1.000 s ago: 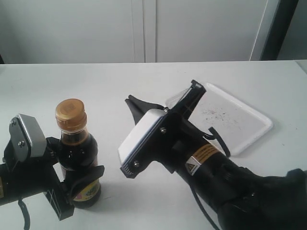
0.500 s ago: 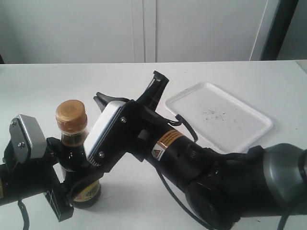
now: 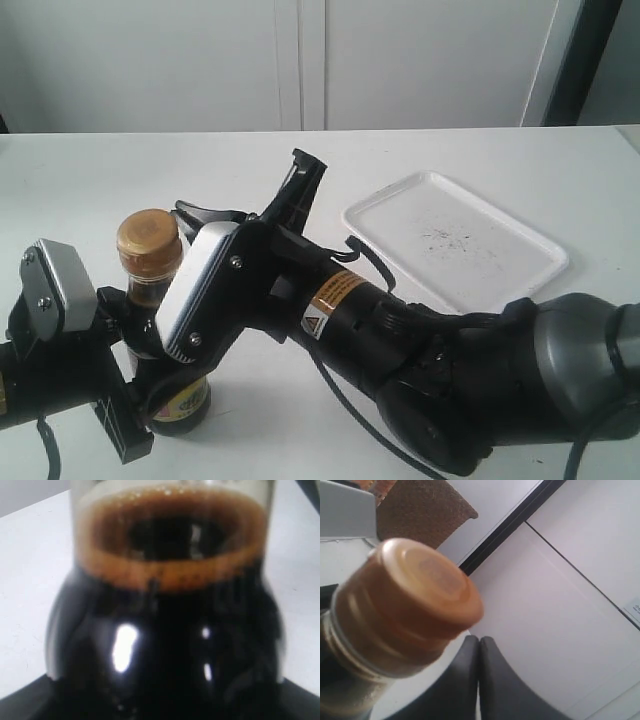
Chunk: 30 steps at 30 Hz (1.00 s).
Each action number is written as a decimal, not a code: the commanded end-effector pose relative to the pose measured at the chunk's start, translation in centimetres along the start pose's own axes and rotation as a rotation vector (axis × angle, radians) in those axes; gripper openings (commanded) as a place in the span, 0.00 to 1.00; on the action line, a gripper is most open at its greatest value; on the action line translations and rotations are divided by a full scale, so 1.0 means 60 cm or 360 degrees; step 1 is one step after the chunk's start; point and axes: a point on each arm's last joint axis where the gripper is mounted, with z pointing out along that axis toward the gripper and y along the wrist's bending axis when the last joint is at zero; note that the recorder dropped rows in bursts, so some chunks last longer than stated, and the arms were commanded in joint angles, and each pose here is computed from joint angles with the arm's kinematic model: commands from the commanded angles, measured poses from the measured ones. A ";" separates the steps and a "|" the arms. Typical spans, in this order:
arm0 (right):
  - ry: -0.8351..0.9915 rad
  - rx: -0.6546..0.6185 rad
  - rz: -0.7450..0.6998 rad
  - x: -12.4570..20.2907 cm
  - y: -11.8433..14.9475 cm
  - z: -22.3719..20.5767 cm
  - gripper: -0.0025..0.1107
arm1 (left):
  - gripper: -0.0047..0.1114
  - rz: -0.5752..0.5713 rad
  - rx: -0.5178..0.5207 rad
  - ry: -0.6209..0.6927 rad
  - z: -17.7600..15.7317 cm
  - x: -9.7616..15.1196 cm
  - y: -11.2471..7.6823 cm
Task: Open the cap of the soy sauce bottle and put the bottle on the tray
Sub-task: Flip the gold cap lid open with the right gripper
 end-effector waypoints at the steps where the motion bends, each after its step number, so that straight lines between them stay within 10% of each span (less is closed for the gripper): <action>1: -0.0032 -0.0020 -0.0008 -0.004 0.002 0.002 0.02 | 0.04 0.0009 0.0037 -0.0016 -0.001 -0.001 -0.006; 30: -0.0280 -0.0081 -0.0011 -0.055 -0.013 -0.012 0.02 | 0.04 0.0009 0.0037 -0.0016 -0.001 -0.001 -0.006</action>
